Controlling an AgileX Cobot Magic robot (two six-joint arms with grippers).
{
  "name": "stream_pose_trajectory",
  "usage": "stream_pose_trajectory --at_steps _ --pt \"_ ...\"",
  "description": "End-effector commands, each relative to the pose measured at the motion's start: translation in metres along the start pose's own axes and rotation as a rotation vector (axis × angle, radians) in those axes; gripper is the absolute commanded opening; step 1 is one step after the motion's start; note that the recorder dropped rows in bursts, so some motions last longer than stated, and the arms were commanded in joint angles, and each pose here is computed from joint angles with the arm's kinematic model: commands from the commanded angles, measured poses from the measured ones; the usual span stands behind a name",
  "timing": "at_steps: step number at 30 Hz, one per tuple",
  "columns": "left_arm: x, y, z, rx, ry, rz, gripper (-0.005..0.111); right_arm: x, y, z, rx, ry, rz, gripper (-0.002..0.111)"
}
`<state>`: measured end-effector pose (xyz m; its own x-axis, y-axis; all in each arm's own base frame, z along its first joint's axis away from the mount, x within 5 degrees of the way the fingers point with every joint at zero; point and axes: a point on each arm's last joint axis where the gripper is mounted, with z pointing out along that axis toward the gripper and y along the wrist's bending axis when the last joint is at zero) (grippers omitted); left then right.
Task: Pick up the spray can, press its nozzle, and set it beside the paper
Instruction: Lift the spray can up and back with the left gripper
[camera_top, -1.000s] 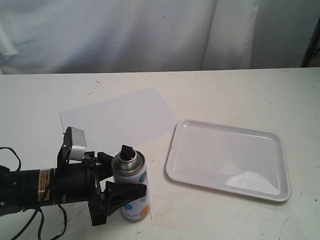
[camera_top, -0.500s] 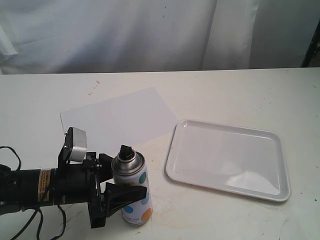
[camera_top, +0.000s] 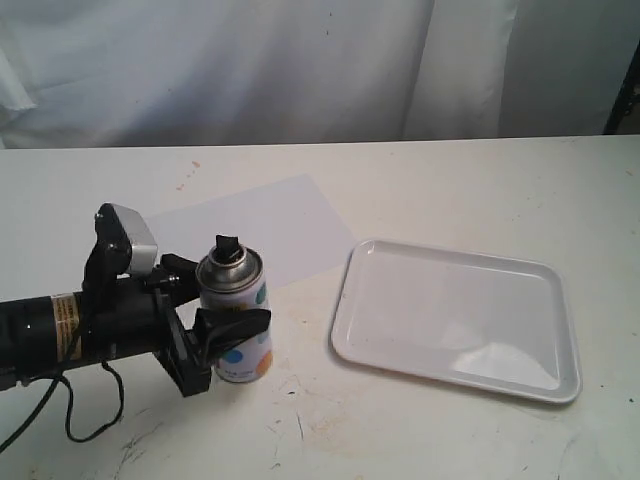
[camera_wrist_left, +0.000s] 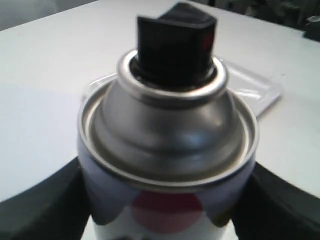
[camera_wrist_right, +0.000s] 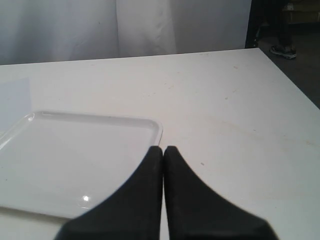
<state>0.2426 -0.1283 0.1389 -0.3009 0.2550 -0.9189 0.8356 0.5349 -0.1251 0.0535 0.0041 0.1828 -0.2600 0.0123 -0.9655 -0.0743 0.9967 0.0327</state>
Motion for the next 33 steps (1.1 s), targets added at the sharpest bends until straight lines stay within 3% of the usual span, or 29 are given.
stream_pose_trajectory --at_steps 1,8,14,20,27,29,33 --pt "-0.016 0.010 -0.009 -0.151 0.045 -0.008 0.000 0.001 0.000 0.000 0.002 -0.004 0.007 0.000" --pt "-0.052 0.036 -0.021 -0.376 0.175 0.021 0.000 0.001 0.000 0.000 0.002 -0.004 0.007 0.000" --pt "-0.083 0.051 -0.020 -0.426 0.226 0.092 0.000 0.001 0.000 0.000 0.002 -0.004 0.007 0.000" --pt "-0.107 0.071 -0.026 -0.586 0.252 0.181 0.000 0.001 0.000 0.000 0.002 -0.004 0.007 0.000" --pt "-0.098 0.101 -0.022 -0.785 0.381 0.189 0.000 0.001 0.000 0.000 0.002 -0.004 0.007 0.000" --pt "-0.095 0.109 -0.022 -0.836 0.453 0.254 0.000 0.001 0.000 0.000 0.002 -0.004 0.007 0.000" --pt "-0.090 0.111 -0.020 -0.795 0.550 0.421 0.000 0.001 0.000 0.000 0.002 -0.004 0.007 0.000"
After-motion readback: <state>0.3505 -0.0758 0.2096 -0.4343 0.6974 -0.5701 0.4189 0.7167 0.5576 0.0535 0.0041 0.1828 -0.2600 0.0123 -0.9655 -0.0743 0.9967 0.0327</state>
